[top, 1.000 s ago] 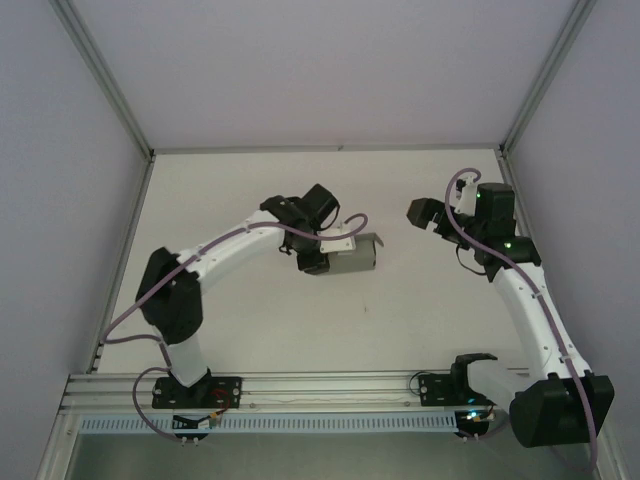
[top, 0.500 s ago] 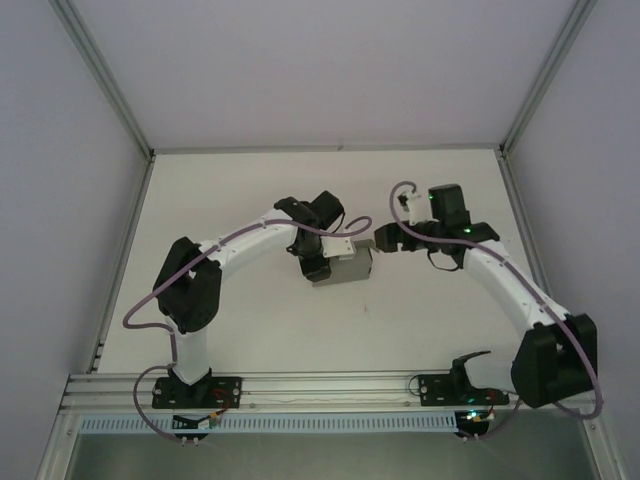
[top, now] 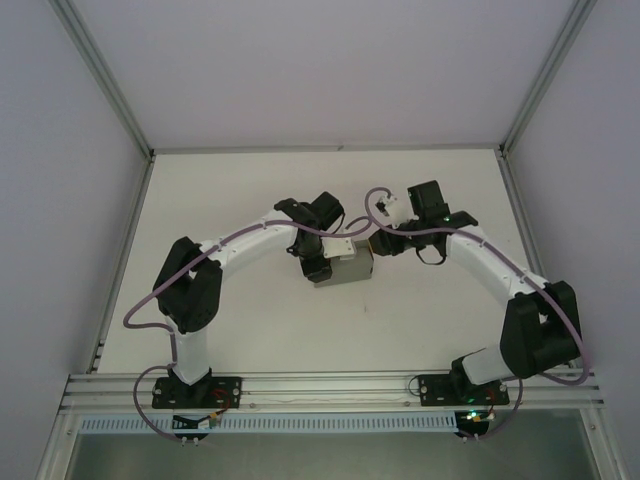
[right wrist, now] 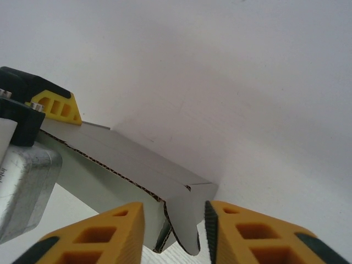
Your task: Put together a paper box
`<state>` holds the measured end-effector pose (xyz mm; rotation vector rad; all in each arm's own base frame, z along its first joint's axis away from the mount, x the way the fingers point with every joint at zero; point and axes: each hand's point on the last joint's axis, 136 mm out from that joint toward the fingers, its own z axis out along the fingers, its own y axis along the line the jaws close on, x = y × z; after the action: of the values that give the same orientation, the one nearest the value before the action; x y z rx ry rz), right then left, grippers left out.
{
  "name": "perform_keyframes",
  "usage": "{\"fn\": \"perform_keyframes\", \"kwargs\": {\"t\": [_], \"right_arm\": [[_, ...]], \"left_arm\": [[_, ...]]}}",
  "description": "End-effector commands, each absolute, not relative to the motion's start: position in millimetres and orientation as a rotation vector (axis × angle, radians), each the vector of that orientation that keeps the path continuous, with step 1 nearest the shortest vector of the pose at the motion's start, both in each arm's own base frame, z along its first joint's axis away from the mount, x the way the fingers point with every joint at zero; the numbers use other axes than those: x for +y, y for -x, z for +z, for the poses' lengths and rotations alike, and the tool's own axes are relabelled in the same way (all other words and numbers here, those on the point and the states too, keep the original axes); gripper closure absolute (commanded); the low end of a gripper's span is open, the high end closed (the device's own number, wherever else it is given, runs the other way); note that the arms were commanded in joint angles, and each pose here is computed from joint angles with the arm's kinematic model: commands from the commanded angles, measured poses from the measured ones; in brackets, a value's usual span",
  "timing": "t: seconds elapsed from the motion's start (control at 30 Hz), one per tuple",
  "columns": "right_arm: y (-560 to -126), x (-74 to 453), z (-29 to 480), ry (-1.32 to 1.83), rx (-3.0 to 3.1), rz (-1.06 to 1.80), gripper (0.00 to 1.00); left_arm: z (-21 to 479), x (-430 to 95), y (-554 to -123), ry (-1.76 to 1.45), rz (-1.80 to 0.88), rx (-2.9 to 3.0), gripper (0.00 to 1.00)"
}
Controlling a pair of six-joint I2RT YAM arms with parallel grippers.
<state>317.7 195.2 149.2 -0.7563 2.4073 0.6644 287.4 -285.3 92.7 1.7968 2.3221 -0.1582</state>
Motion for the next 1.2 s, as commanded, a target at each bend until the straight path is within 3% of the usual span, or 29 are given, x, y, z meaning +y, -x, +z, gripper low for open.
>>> {"fn": "perform_keyframes", "kwargs": {"t": [0.0, 0.3, 0.5, 0.7, 0.83, 1.17], "right_arm": [[-317, 199, 151, 0.800, 2.413, 0.659, 0.70], [-316, 202, 142, 0.818, 2.447, 0.608, 0.77], [-315, 204, 147, 0.780, 2.452, 0.577, 0.94], [-306, 203, 147, 0.491, 2.559, 0.532, 1.00], [-305, 202, 129, 0.289, 2.549, 0.520, 1.00], [-301, 199, 105, 0.462, 2.326, 0.407, 1.00]], "left_arm": [[90, -283, -280, -1.803, -0.180, 2.340, 0.63], [93, -284, -281, -1.801, -0.178, 2.325, 0.63], [95, -286, -284, -1.779, -0.169, 2.315, 0.63], [95, -288, -289, -1.749, -0.162, 2.307, 0.63], [93, -288, -291, -1.739, -0.151, 2.310, 0.63], [90, -287, -293, -1.727, -0.135, 2.311, 0.62]]}}
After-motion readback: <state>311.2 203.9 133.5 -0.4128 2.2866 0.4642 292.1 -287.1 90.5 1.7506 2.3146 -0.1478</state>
